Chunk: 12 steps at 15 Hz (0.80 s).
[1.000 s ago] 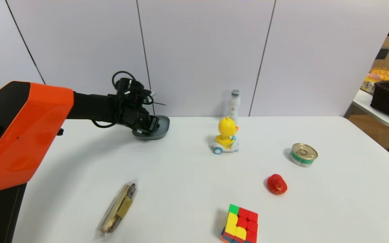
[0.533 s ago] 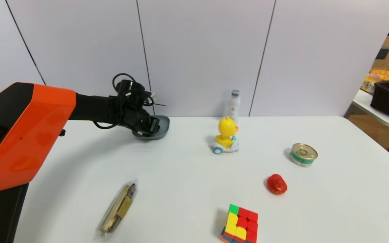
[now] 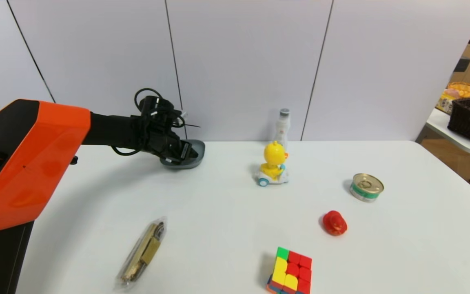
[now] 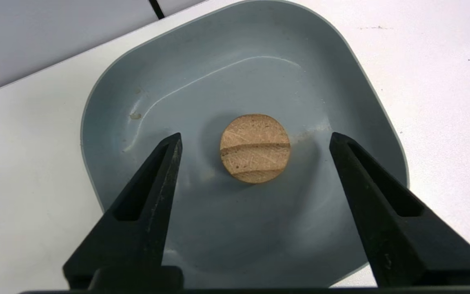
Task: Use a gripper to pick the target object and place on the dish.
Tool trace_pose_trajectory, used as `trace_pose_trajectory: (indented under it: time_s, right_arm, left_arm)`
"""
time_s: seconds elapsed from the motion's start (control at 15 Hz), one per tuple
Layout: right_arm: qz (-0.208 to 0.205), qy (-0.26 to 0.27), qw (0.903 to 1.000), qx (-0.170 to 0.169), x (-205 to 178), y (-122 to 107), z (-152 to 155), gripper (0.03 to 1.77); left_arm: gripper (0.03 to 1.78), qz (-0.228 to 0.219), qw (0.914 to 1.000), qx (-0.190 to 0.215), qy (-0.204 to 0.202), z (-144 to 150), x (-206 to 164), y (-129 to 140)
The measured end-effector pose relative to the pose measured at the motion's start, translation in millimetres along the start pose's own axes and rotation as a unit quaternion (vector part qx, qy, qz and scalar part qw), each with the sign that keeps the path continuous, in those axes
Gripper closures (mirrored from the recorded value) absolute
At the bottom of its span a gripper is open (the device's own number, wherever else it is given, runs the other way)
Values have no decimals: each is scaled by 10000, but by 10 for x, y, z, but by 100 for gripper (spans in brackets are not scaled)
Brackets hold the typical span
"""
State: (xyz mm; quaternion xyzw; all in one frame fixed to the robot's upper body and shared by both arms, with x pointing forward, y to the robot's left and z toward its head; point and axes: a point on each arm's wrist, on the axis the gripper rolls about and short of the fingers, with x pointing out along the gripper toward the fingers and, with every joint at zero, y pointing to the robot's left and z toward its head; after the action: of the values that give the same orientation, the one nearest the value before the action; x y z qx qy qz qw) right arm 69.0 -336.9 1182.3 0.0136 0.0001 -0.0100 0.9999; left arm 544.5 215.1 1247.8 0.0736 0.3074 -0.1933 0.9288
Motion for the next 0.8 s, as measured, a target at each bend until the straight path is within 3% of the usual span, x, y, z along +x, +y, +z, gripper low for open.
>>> trace_pose_trajectory:
  time_s: [0.33, 0.8]
  right_arm:
    - [2, 0, 10000, 0, 0, 0, 0, 9]
    - [2, 0, 10000, 1, 0, 0, 0, 9]
  left_arm:
    - [31, 73, 9998, -7, -203, 92, -115, 46]
    - [19, 299, 9927, -36, -1172, 444, -588, 140]
